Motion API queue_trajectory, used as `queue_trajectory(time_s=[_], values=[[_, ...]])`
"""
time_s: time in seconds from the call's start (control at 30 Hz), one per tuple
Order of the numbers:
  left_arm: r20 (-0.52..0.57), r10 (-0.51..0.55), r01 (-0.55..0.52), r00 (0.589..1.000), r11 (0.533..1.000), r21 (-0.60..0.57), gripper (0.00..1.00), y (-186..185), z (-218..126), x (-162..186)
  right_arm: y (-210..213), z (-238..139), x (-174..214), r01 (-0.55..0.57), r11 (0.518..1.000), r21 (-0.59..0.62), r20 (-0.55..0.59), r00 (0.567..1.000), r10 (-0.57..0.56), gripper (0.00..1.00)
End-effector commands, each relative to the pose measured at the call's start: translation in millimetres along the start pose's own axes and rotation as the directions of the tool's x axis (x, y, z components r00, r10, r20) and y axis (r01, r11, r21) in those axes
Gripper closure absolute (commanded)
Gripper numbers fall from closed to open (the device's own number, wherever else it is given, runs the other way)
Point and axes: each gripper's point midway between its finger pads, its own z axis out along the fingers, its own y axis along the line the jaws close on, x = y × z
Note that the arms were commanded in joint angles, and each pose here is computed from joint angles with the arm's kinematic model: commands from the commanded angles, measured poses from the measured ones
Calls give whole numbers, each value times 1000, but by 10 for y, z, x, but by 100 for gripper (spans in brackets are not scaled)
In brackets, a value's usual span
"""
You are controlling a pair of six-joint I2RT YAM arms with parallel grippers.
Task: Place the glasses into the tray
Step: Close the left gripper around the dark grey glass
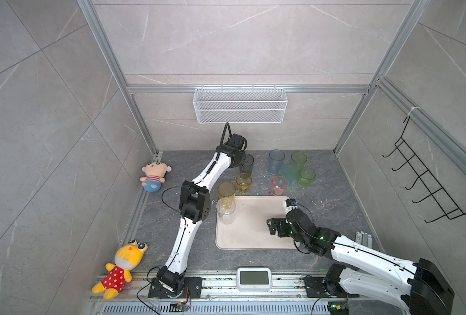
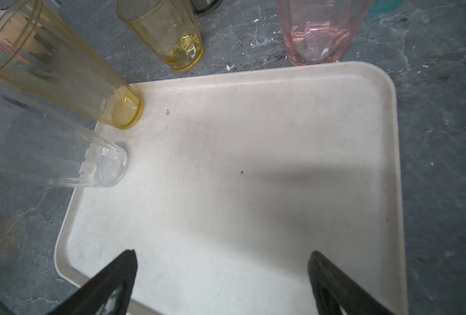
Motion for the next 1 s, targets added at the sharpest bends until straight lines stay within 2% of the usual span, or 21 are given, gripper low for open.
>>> queue_trajectory(time_s=[0.0, 0.83, 0.87, 0.97], values=[[25, -15, 14, 1000, 999, 32, 82, -57, -174, -125, -18, 17, -20, -11, 1000, 9, 9, 1000, 11, 1], [33, -25, 22, 999, 996, 84, 100, -129, -292, -129, 9, 36, -21, -6, 1000, 3, 1, 1000, 6, 1], [52, -25, 20, 998, 995, 101, 100, -168, -433, -190, 4, 39, -14, -5, 1000, 5, -1, 1000, 5, 1], [57, -25, 19, 998, 994, 104, 100, -164, -501, -196, 6, 42, -18, -5, 1000, 6, -2, 1000, 5, 1]])
